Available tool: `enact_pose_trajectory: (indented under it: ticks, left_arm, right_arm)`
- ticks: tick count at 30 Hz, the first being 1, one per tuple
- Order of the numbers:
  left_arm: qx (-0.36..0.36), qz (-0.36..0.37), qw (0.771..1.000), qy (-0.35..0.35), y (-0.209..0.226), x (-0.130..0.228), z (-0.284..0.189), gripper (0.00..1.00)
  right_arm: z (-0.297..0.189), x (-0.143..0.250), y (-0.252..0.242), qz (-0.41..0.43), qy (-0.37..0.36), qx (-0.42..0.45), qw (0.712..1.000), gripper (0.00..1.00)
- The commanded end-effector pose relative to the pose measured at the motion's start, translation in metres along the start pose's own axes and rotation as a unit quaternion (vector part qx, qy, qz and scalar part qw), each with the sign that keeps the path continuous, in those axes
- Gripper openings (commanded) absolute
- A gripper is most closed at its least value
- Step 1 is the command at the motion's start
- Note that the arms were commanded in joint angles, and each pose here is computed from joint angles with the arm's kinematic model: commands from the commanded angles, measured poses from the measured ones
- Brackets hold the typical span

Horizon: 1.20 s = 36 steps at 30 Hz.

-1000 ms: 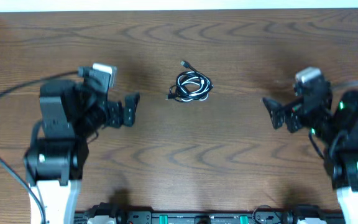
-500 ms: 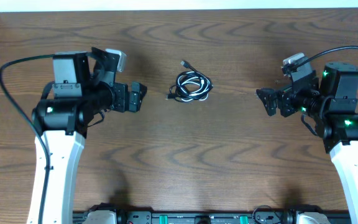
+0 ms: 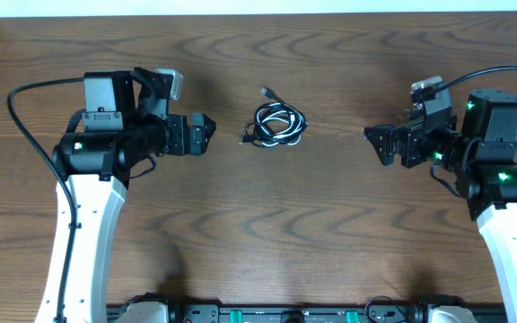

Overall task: Untangle cables
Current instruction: 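Raise both arms and move grippers toward the cable bundle, then lower the left gripper onto the black-and-white cable bundle and grasp it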

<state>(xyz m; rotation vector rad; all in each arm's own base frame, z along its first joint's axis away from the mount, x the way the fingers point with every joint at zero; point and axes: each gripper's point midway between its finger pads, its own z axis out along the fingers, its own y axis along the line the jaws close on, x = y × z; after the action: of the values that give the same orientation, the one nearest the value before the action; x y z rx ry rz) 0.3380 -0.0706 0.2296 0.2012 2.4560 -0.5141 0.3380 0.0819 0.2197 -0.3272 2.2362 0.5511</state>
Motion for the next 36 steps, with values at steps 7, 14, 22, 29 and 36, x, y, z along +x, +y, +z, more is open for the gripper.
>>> enact_pose_trajectory:
  ticks: [7, 14, 22, 29, 36]
  left_arm:
    - [0.007, -0.014, 1.0, -0.019, -0.004, -0.013, -0.002, 0.96]
    - [0.009, -0.065, 0.998, -0.023, 0.001, -0.02, 0.009, 0.96]
    - [0.028, -0.071, 0.997, -0.011, -0.009, -0.027, 0.052, 0.86]
    - [-0.019, -0.132, 0.991, -0.014, -0.009, -0.033, 0.102, 0.86]
    - [0.001, -0.145, 0.989, 0.001, -0.029, -0.027, 0.151, 0.78]
  right_arm:
    - [-0.005, -0.01, 0.002, 0.058, -0.013, -0.004, 0.998, 0.92]
    - [-0.002, -0.009, -0.004, 0.058, -0.011, 0.01, 0.998, 0.92]
    - [0.011, 0.0, -0.007, 0.067, 0.012, 0.007, 0.998, 0.88]
    - [0.024, 0.004, -0.007, 0.067, 0.025, 0.0, 0.997, 0.87]
    - [0.034, 0.01, -0.012, 0.074, 0.037, 0.0, 0.997, 0.85]
